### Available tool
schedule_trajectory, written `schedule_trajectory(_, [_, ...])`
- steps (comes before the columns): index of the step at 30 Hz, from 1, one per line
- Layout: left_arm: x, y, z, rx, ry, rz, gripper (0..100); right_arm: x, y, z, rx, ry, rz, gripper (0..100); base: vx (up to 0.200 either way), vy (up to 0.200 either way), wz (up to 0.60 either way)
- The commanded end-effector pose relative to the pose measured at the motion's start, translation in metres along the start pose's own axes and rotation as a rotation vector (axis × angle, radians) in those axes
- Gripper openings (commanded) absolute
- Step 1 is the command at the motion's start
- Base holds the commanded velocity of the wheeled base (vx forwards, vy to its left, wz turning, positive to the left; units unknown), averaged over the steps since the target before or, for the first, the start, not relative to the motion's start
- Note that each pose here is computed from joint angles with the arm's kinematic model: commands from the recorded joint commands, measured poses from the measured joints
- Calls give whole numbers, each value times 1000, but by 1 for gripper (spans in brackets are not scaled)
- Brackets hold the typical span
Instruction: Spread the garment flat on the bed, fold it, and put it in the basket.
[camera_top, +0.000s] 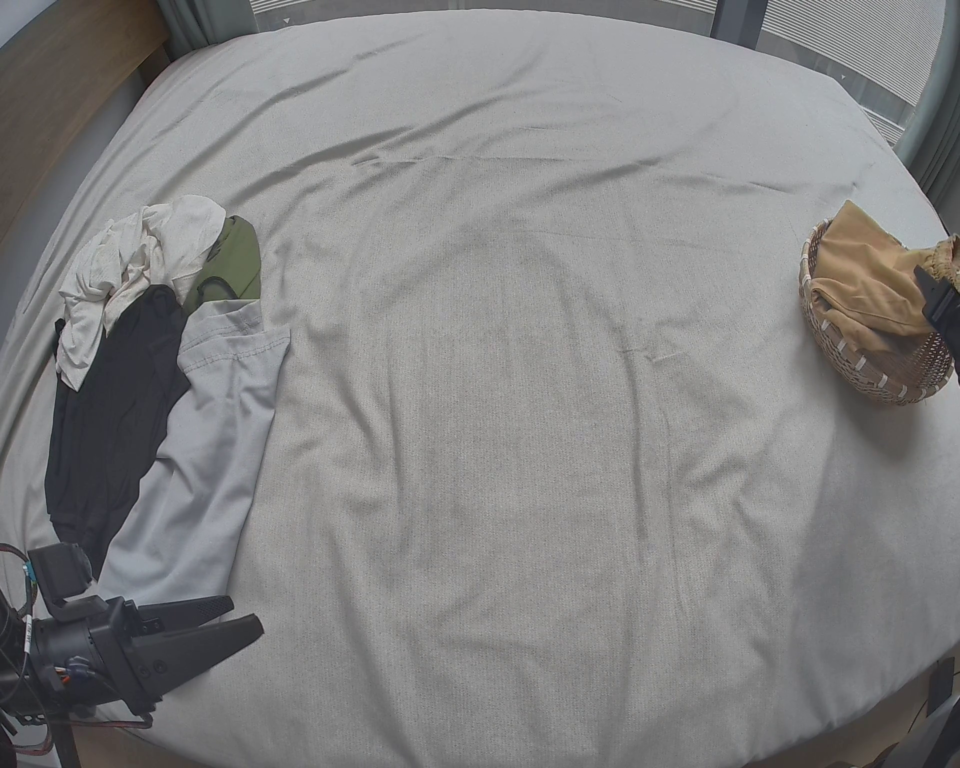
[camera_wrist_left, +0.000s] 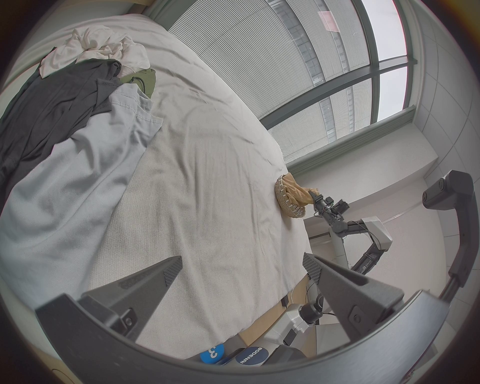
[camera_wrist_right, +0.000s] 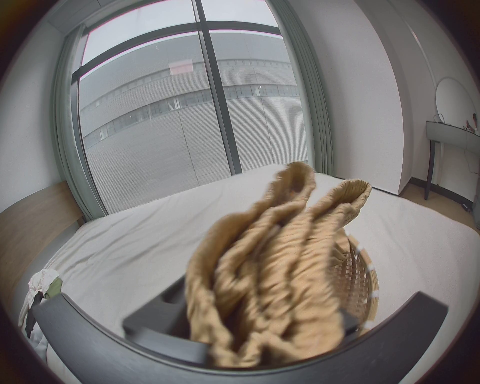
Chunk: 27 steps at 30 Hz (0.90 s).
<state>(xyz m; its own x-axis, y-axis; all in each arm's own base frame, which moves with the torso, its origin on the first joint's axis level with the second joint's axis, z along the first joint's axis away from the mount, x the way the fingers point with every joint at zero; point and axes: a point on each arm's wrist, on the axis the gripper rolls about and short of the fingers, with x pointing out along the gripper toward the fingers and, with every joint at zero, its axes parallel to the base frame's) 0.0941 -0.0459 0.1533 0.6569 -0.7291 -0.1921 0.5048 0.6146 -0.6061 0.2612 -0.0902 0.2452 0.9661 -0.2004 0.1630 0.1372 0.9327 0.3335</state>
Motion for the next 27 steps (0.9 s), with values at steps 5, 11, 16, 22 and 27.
schedule_trajectory(5, [-3,-2,0,9,-15,-11,100,-55,26,23,-8,66,53,100,0,0,0])
schedule_trajectory(11, [-5,-4,0,15,-20,-21,100,-105,59,64,-57,93,117,100,0,0,0])
schedule_trajectory(16, [-11,-8,0,33,-46,-43,100,-136,72,65,-62,146,197,100,0,0,0])
schedule_trajectory(22, [-32,-24,-6,80,-71,-203,100,-176,74,32,-63,242,330,100,0,0,0])
schedule_trajectory(27, [-56,-27,-24,85,-114,-296,100,-228,54,-1,-72,253,375,100,0,0,0])
